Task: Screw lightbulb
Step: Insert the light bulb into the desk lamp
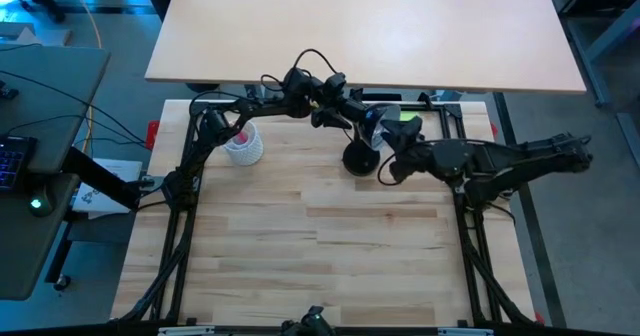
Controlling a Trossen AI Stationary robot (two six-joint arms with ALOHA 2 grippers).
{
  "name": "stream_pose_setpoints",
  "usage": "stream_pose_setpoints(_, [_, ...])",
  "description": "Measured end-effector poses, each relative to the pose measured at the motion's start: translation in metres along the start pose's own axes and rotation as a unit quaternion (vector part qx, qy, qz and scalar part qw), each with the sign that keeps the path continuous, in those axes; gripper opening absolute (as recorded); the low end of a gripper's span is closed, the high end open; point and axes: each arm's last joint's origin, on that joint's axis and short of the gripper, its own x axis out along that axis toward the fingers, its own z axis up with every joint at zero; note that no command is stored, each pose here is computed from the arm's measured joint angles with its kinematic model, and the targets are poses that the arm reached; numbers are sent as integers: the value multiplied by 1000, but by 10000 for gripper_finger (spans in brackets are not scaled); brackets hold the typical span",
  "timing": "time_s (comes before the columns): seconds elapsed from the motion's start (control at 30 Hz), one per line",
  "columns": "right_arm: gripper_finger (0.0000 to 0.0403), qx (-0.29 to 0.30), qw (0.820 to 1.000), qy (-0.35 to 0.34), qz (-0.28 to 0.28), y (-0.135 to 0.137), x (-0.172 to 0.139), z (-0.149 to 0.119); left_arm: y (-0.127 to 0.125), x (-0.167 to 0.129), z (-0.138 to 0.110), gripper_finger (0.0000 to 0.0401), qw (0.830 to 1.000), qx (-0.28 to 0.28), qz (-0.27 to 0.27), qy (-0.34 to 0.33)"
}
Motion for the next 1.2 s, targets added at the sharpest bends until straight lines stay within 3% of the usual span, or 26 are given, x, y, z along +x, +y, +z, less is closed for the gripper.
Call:
stream_pose_setpoints(0.67, [261,70,997,-19,10,-1,16,-13,0,8,-3,335,1000,-20,1,-6])
stream_pose_setpoints(1.03, [250,194,981,-21,13,-1,16,-14,-1,11,-3,335,1000,-22,3,-12])
stream_pose_setpoints(1.2, [224,311,950,-18,12,-2,16,-14,-1,12,-3,335,1000,-12,5,-16])
